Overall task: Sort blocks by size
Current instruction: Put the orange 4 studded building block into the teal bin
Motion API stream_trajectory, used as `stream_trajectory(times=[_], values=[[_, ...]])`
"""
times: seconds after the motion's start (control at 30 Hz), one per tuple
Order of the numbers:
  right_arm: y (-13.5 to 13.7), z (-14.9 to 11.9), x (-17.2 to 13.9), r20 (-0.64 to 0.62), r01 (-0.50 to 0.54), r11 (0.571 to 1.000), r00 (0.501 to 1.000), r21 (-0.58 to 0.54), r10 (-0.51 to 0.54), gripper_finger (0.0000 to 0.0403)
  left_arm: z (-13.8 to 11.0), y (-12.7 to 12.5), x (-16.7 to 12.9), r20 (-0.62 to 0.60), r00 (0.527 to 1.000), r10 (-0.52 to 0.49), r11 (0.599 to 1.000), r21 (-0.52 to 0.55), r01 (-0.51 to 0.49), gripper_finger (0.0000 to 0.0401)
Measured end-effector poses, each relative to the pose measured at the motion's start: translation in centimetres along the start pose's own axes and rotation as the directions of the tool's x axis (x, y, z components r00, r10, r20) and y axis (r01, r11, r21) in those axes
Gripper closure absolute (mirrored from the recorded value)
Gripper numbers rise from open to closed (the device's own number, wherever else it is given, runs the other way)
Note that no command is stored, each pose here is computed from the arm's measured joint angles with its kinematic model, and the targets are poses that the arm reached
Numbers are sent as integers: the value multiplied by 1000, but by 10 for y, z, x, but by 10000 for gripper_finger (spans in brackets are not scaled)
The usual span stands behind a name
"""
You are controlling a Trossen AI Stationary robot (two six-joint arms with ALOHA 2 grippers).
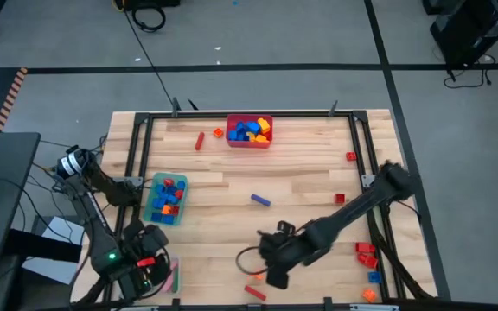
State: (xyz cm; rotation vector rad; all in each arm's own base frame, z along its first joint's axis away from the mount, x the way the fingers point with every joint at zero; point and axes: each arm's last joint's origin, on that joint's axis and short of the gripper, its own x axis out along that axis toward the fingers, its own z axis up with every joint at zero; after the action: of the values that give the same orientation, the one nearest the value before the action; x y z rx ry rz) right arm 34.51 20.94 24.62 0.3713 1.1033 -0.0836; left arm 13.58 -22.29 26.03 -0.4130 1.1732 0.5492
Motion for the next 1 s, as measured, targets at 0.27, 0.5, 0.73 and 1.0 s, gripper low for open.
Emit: stream_trajectory(times=[0.27,0.5,0.73,1.0], values=[[21,19,58,-119,49,999,992,13,-47,172,2,-1,0,74,997,-17,990,137,7,193],[30,19,97,-169,54,998,984,29,-48,172,2,-1,0,91,996,-18,982,191,0,193],[26,8,127,-250,106,991,965,82,-82,188,2,-1,0,98,995,-20,969,249,-5,193],[24,10,123,-243,127,984,965,121,-95,296,5,-1,1,113,993,-18,959,282,-15,193]])
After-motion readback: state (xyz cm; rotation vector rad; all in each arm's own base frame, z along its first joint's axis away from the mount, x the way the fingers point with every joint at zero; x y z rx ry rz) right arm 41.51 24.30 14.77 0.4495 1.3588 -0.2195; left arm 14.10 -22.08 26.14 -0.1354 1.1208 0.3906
